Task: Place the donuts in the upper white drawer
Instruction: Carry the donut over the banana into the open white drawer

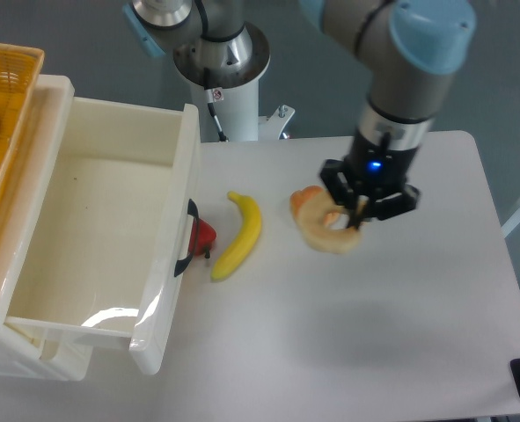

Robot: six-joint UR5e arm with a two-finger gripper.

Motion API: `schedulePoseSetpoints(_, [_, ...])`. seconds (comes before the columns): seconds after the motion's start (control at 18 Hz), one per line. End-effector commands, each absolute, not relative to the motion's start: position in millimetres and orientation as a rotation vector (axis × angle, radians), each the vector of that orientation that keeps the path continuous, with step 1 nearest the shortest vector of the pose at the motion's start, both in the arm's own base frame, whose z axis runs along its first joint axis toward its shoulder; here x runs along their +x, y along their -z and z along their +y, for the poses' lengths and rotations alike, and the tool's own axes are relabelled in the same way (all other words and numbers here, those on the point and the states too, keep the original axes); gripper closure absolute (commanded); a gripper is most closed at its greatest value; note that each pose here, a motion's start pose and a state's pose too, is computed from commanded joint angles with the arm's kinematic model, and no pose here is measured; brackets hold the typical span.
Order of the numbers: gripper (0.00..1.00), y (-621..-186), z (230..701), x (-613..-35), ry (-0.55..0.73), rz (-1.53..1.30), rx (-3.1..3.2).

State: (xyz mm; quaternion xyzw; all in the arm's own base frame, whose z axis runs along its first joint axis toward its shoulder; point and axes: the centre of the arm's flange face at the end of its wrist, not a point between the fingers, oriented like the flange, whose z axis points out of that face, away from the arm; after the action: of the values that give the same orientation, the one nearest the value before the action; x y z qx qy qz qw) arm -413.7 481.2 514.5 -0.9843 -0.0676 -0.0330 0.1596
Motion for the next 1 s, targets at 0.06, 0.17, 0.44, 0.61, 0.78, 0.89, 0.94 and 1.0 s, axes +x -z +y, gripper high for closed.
schedulePoseSetpoints(0.06, [1.00,-523,483,-405,0.098,-0.194,-2.795])
schedulePoseSetpoints(0.17, [1.00,-535,487,-389,0.109,-0.233,-2.769])
schedulePoseSetpoints(0.44, [1.00,-535,516,-335,0.157,-0.245,-2.776])
schedulePoseSetpoints(0.61, [1.00,-520,534,-296,0.205,-0.214,-2.808])
schedulePoseSetpoints(0.78, [0.96,-508,546,-266,0.217,-0.178,-2.813])
schedulePoseSetpoints(0.89, [0.90,-504,554,-251,0.214,-0.146,-2.810])
schedulePoseSetpoints(0.94, [0.85,-503,558,-242,0.220,-0.140,-2.814])
schedulePoseSetpoints(1.0, [0.80,-501,561,-235,0.229,-0.141,-2.818])
